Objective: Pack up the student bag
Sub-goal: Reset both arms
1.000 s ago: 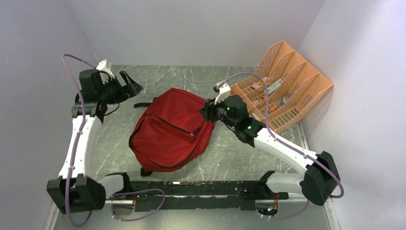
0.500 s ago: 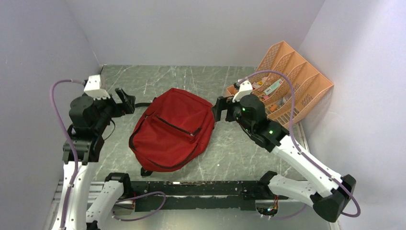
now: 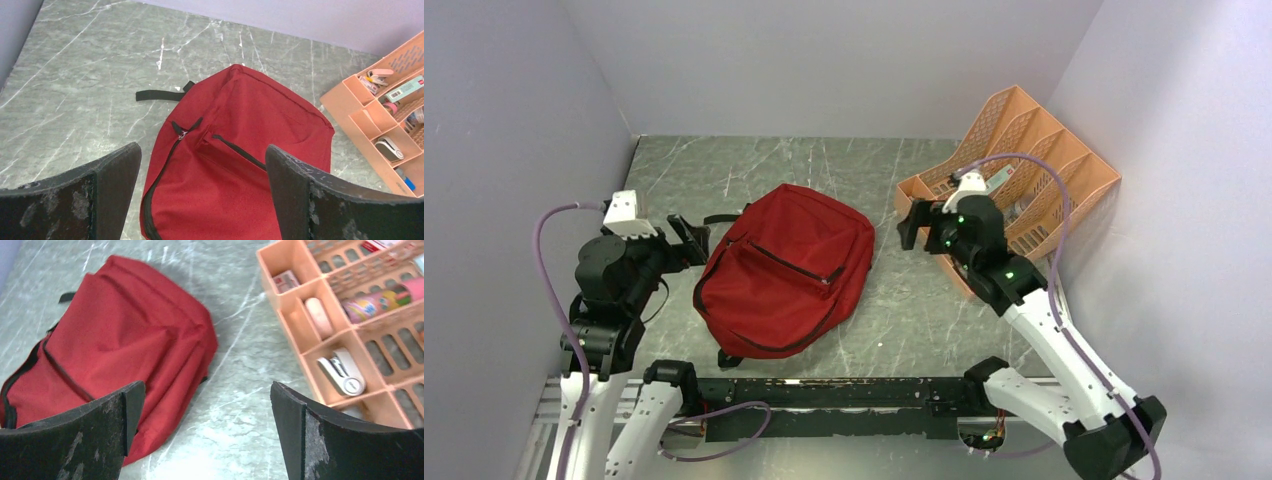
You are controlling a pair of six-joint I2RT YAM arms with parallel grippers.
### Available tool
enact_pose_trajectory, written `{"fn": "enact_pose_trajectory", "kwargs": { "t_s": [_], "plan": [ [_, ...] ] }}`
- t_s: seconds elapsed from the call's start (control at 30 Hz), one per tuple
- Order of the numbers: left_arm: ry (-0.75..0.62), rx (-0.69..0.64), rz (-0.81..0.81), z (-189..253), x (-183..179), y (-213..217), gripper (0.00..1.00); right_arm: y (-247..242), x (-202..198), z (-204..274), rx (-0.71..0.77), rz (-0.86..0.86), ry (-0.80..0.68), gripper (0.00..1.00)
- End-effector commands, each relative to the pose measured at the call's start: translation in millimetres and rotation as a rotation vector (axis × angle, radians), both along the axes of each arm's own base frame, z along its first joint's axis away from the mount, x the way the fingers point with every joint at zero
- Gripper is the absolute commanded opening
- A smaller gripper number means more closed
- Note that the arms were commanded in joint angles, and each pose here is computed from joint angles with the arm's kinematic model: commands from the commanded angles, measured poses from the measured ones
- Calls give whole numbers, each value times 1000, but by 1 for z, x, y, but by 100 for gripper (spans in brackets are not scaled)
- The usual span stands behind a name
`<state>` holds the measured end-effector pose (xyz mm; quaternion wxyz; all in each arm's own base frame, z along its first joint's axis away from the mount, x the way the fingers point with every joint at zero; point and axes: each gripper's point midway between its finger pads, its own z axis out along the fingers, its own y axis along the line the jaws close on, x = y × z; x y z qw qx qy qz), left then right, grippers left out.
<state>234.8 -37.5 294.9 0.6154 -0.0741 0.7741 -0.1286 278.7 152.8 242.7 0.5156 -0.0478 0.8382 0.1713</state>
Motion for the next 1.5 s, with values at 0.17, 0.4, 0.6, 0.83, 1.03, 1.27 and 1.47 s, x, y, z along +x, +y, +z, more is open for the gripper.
{"fn": "enact_pose_trajectory", "kwargs": {
  "t_s": [0.17,0.4,0.6,0.83,1.03,1.27,1.47],
  "plan": [
    [20,36,115,3,2,16,97,-48,5,20,47,-119,-22,100],
    [11,25,154,5,1,21,97,-61,0,32,70,-185,-79,100],
    [19,14,161,-1,2,21,97,-69,0,28,40,-223,-67,100],
    [4,-2,145,-4,4,18,97,-70,-4,30,30,-203,-101,100],
    [11,9,154,-4,3,20,97,-66,-10,41,49,-157,-158,100],
    [7,-2,146,-5,0,18,97,-62,-12,39,57,-131,-159,100],
    [17,-12,143,-9,-1,17,97,-62,-14,39,57,-127,-163,100]
  ]
}}
